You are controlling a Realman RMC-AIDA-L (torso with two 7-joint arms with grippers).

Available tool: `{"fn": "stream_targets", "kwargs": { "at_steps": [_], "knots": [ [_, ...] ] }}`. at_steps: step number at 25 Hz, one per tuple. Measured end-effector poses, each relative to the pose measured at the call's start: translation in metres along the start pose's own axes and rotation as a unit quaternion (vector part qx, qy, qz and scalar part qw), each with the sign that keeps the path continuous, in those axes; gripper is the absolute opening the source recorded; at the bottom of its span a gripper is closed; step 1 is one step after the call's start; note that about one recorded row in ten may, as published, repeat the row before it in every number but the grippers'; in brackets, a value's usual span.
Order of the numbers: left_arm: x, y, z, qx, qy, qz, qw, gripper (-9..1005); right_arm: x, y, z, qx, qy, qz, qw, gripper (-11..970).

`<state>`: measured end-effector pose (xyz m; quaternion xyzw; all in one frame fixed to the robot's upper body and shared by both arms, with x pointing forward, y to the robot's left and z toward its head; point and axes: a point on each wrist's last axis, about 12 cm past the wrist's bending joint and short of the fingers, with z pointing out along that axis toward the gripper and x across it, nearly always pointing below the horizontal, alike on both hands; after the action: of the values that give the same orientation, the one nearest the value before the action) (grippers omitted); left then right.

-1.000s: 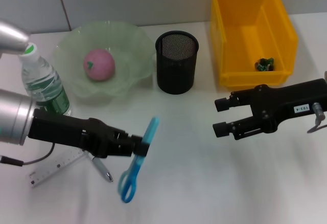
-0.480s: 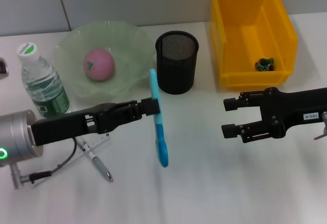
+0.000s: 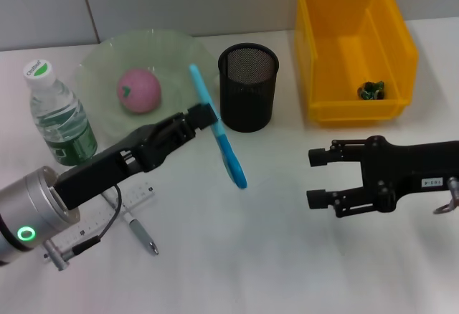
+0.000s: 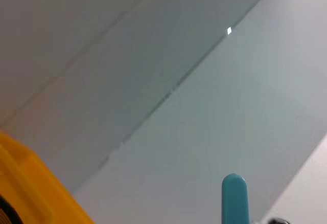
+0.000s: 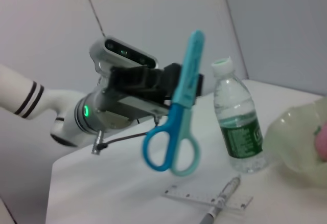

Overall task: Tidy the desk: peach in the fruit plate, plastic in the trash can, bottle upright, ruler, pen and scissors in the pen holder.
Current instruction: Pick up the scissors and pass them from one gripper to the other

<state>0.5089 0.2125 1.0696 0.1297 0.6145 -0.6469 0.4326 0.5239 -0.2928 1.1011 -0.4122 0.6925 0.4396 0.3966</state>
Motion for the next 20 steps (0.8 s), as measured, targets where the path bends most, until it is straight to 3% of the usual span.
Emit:
{"fn": "stream_targets", "kwargs": {
  "at_steps": [8,20],
  "knots": [
    [0.011,-0.001,0.000,-0.025,-0.070,0.016,0.997,233,0.015,0.009,0.014,0.001,-0.039,-0.032,0.999,816],
    [0.016,-0.005,-0.001,-0.043,-0.161,-0.034,0.985,242,0.035,0.026,0.036,0.046,-0.177,-0.129,0.975,817]
  ]
}}
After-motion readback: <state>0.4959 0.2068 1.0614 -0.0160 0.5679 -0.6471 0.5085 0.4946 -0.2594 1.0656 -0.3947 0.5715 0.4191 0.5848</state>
